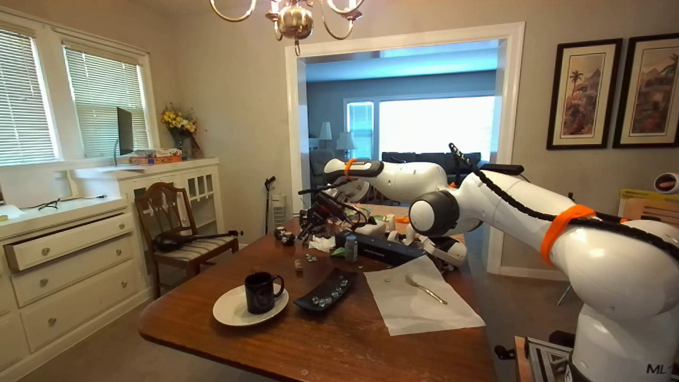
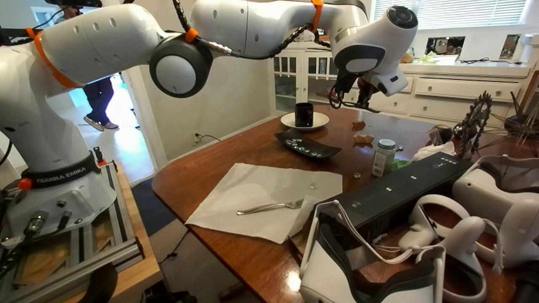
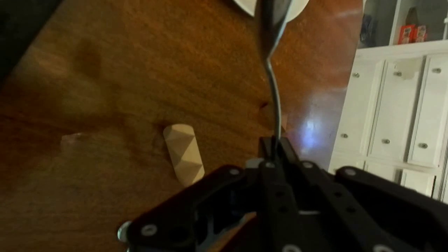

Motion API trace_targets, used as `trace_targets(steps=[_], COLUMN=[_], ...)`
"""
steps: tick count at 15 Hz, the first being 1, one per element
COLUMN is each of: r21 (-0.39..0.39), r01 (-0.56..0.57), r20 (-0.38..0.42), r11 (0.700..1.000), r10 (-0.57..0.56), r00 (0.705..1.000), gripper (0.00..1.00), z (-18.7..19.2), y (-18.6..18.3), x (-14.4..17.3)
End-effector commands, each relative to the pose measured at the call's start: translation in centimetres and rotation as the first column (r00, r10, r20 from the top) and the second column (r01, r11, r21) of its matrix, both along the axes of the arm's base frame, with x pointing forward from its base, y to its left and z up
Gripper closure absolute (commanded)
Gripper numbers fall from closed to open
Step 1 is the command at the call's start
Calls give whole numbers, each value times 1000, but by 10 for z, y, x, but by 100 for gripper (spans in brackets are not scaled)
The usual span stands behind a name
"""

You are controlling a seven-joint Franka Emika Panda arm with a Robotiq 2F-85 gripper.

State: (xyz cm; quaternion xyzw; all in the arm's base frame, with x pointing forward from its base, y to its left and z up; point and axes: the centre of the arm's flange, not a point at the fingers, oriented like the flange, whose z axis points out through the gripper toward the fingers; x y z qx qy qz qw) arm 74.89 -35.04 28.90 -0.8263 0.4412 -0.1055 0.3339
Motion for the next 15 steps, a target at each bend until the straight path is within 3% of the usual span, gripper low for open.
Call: trace_targets(steps=[1,7,15], r21=[-87,-166,-192], r01=[62,51,24], r20=[44,106,50], r11=[994,985,981], r10=[-59,-34,-15], r00=[997,994,999], gripper=[99,99,99], z=[-10,-31,-71], y=[27,55,76], x=[-34,1,11])
